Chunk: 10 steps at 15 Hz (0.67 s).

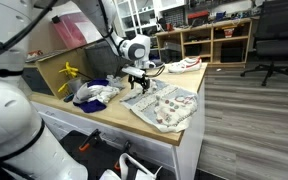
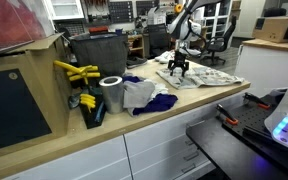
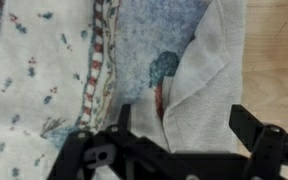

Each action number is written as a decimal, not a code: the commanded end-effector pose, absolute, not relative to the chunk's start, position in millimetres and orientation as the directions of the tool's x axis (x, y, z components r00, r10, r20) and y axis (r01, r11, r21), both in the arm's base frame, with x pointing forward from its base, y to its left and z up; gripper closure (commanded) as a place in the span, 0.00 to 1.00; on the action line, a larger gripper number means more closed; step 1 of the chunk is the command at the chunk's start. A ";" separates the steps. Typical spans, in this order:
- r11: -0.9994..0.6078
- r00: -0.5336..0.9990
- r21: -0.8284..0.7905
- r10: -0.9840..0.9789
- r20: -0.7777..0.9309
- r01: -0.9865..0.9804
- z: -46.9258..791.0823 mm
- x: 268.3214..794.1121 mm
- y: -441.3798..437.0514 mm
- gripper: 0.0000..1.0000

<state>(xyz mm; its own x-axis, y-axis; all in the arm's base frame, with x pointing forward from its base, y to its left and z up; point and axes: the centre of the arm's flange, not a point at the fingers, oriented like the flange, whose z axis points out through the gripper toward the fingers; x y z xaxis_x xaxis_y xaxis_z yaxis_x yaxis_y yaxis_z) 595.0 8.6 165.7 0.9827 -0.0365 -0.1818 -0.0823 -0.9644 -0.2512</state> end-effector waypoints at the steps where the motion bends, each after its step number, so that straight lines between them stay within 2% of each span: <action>1: -0.949 0.968 -0.265 -0.111 -0.225 -0.171 176.8 586.6 23.2 0.00; 6: -0.930 0.950 -0.255 -0.208 -0.234 -0.266 173.5 588.9 27.7 0.00; 7: -0.927 0.946 -0.251 -0.221 -0.237 -0.280 172.7 589.6 25.4 0.03; 8: -0.923 0.941 -0.245 -0.238 -0.239 -0.296 173.0 590.0 21.5 0.26; 10: -0.916 0.930 -0.232 -0.270 -0.248 -0.328 172.4 589.1 13.4 0.30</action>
<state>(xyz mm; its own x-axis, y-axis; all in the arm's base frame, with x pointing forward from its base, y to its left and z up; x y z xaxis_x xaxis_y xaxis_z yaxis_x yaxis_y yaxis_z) 593.6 21.5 164.9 0.9489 -0.2085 -0.2369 -0.2654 -0.9333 -0.2418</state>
